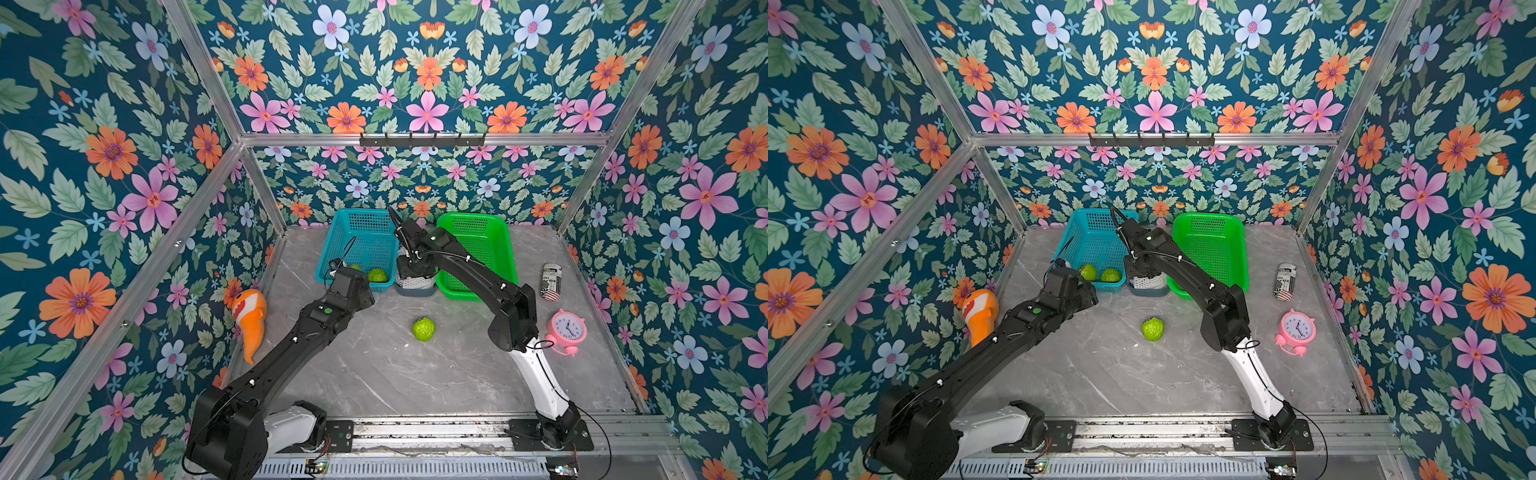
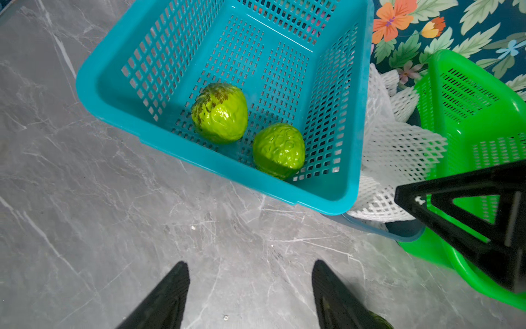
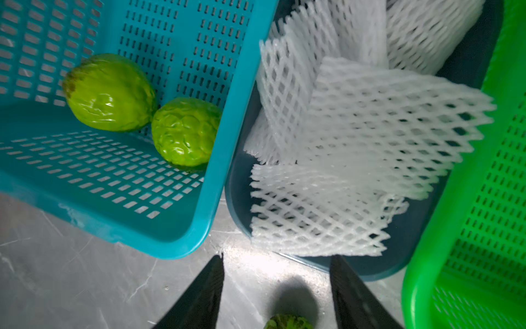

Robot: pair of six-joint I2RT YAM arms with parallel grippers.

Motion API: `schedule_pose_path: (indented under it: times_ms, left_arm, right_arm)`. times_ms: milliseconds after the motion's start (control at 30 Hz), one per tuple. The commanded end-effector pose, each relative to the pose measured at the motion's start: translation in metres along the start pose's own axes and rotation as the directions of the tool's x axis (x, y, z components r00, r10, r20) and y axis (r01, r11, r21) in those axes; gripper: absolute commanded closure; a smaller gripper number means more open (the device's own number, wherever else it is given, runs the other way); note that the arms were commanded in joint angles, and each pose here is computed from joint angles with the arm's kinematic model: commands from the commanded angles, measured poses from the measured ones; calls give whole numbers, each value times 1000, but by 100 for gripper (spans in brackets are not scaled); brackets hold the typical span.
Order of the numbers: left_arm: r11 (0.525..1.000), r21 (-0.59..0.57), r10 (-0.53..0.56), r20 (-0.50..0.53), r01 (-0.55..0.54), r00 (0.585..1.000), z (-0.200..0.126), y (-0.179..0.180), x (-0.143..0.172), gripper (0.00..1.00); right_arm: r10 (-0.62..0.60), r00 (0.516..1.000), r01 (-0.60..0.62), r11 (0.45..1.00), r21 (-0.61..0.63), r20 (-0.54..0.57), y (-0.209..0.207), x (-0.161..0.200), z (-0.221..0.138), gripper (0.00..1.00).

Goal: Sleeve custard apples in foam nets
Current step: Pick up the foam net from the storage box.

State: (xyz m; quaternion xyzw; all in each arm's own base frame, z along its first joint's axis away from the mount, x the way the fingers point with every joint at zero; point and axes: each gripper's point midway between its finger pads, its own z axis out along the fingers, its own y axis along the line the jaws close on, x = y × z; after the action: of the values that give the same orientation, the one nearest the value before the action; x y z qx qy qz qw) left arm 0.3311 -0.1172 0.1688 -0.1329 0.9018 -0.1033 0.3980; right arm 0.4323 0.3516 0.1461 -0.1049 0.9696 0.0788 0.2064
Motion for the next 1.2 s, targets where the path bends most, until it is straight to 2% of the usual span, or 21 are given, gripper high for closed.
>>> schedule_pose_path:
  times_ms: [0,133,367,600,700,733,800,1000,1167]
  left_arm:
    - [1000,16,-10,10,10,1000,-1,-1,-2,29]
    - [1000,17,-14,3,14,1000,0,0,0,29]
    - [1000,23,-21,-6,21,1000,3,-1,2,29]
    - [1000,22,-20,-8,20,1000,4,-1,2,29]
    - [1000,21,-19,-14,19,1000,5,-1,4,29]
    - [1000,23,-21,-15,21,1000,5,-1,4,29]
    - [999,24,-22,-18,22,1000,6,-2,5,29]
    - [999,34,-23,-20,24,1000,10,-6,3,29]
    - [998,60,-26,-12,27,1000,8,-13,-3,29]
  right_arm:
    - [-22,999,25,996,87,-34,-14,9,3,40]
    - [-29,999,32,996,89,-42,-12,10,12,40]
    - [-51,999,52,996,76,-12,-1,5,13,35]
    - [-63,998,64,989,130,-14,-6,3,28,37]
    - [-68,998,68,985,160,-3,-11,1,31,42]
    - [-68,998,67,984,166,0,-12,1,29,47]
    - [-69,998,67,984,162,6,-12,-1,25,59]
    - [-80,996,74,986,149,36,-11,-6,7,100]
    - [-72,995,63,989,130,65,-13,-9,-20,100]
